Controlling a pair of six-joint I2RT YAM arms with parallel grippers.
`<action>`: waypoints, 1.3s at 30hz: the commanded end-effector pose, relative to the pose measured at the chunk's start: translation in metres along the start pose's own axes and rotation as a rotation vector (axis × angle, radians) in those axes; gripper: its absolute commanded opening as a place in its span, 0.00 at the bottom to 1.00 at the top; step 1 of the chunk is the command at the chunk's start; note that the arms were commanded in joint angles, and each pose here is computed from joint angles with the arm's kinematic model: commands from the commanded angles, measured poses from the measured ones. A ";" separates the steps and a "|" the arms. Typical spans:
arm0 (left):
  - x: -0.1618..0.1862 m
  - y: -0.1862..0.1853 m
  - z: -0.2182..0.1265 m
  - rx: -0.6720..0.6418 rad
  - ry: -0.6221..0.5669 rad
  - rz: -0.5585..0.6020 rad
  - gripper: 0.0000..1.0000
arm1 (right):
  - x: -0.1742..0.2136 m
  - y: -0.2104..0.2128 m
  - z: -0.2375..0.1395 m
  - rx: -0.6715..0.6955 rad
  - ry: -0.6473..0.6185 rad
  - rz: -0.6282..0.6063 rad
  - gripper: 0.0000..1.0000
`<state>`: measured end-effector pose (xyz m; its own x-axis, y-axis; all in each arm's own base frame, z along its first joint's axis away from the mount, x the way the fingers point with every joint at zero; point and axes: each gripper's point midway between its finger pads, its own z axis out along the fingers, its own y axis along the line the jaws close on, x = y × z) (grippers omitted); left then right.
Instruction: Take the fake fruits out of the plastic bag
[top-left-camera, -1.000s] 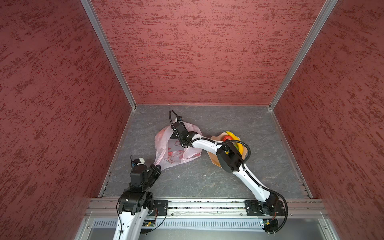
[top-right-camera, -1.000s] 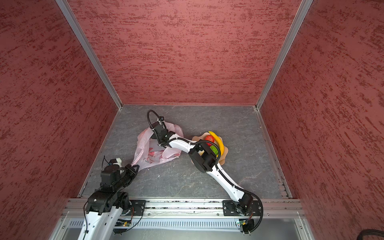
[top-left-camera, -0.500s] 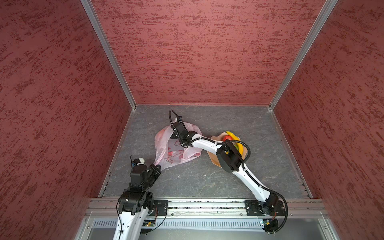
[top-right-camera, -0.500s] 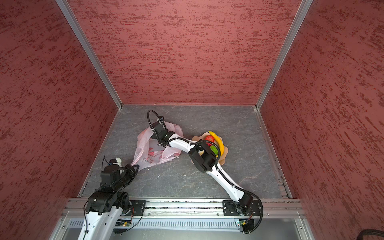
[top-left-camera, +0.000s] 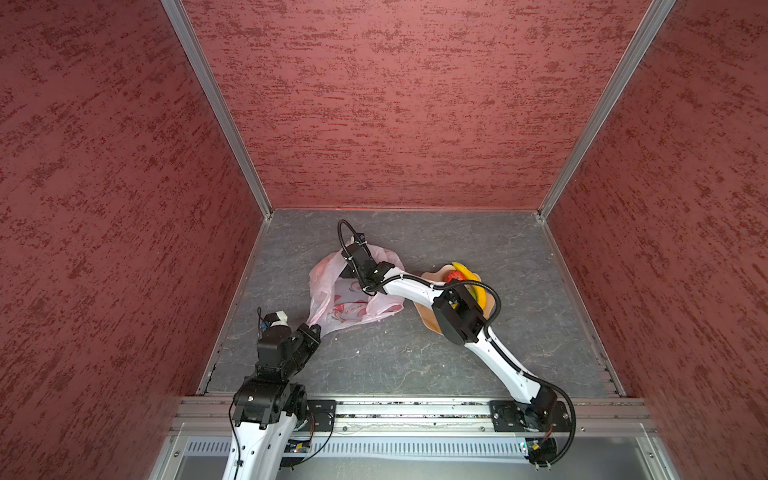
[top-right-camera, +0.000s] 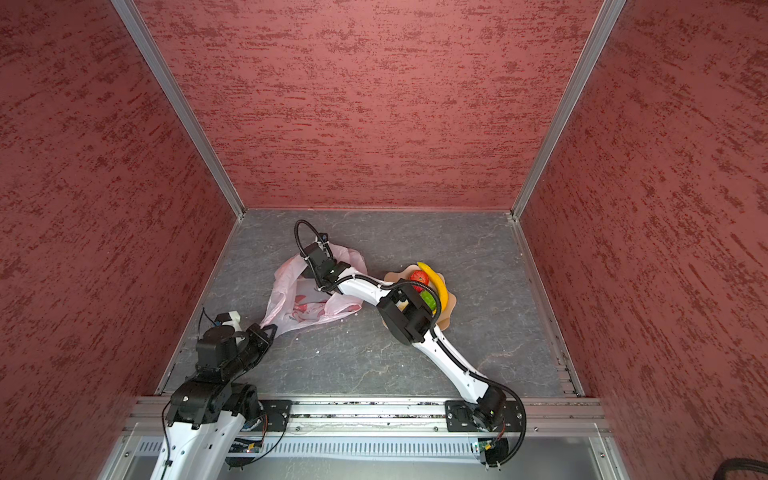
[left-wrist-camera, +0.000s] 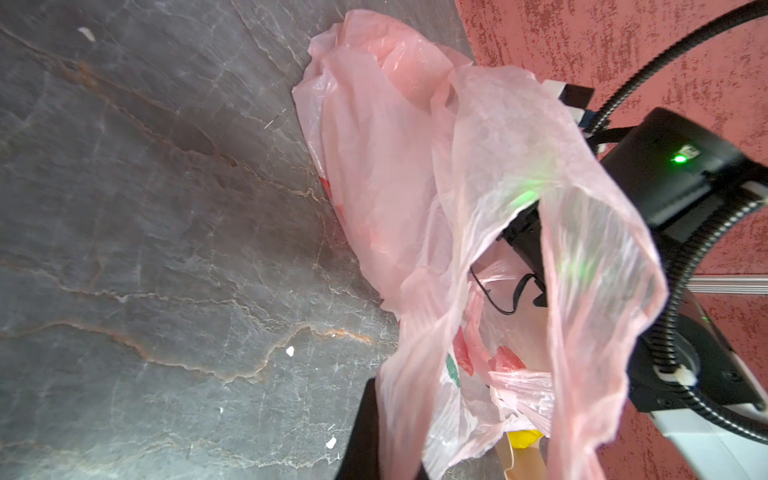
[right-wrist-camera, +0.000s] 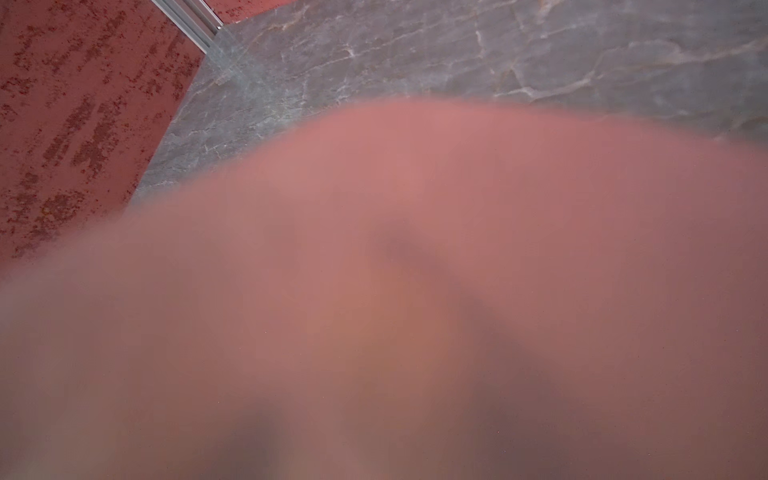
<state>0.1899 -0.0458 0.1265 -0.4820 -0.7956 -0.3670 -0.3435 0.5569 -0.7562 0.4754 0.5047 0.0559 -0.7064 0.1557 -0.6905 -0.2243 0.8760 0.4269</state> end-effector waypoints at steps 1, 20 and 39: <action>-0.004 -0.020 -0.011 0.061 0.001 0.011 0.00 | 0.001 -0.014 0.006 0.037 0.014 0.003 0.75; 0.009 -0.010 -0.021 0.045 0.039 -0.015 0.00 | -0.003 -0.012 0.007 0.023 0.001 -0.005 0.53; -0.022 -0.002 0.024 0.016 -0.101 0.049 0.00 | -0.002 0.026 -0.039 -0.077 0.044 -0.097 0.32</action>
<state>0.2048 -0.0405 0.1122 -0.4666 -0.7893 -0.3992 -0.3525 0.5799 -0.7345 0.4576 0.5023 0.0534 -0.7230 0.0635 -0.6879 -0.2899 0.8759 0.3856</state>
